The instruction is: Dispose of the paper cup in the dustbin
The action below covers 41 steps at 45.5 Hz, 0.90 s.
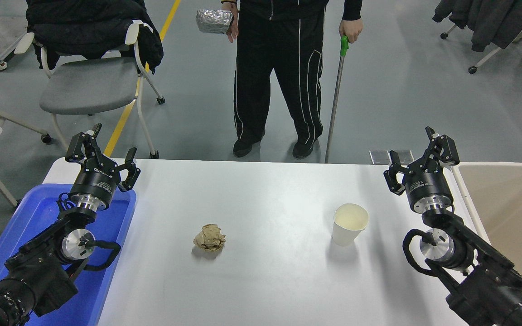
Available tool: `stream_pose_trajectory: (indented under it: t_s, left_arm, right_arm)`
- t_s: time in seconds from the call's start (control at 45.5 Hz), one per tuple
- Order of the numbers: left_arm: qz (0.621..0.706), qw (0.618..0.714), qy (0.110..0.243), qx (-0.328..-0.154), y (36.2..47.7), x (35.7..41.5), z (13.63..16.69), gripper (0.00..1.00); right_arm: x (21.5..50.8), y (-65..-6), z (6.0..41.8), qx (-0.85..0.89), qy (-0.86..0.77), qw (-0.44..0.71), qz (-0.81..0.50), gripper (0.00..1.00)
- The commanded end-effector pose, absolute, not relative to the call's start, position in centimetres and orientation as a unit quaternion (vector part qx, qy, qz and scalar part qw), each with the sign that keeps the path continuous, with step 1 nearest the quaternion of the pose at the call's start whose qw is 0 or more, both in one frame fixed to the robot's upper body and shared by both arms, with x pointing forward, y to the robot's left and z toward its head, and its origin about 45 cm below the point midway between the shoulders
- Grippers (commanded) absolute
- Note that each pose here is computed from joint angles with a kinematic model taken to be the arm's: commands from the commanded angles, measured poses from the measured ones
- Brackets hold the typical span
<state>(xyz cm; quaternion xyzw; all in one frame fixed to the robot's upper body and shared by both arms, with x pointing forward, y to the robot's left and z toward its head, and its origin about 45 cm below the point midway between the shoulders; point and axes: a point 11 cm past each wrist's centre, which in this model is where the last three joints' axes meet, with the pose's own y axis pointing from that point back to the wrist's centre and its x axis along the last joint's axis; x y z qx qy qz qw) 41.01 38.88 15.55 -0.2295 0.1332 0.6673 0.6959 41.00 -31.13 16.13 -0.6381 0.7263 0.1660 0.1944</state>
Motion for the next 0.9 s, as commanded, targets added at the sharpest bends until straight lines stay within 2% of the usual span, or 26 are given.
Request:
stream_pose_trajectory:
  t_s: [0.0,0.879]
  left_arm:
    - [0.6672,0.6960,0.133,-0.229,38.9,41.01,15.55,1.00]
    - [0.6673,0.6959,0.133,-0.230,38.9,41.01,15.56,1.00]
  right_arm:
    - [40.9,-31.0,16.1,-0.637,0.726,0.199,0.169,0.99]
    - [40.5,-33.6,16.6,-0.640,0.732,0.186,0.141,0.99]
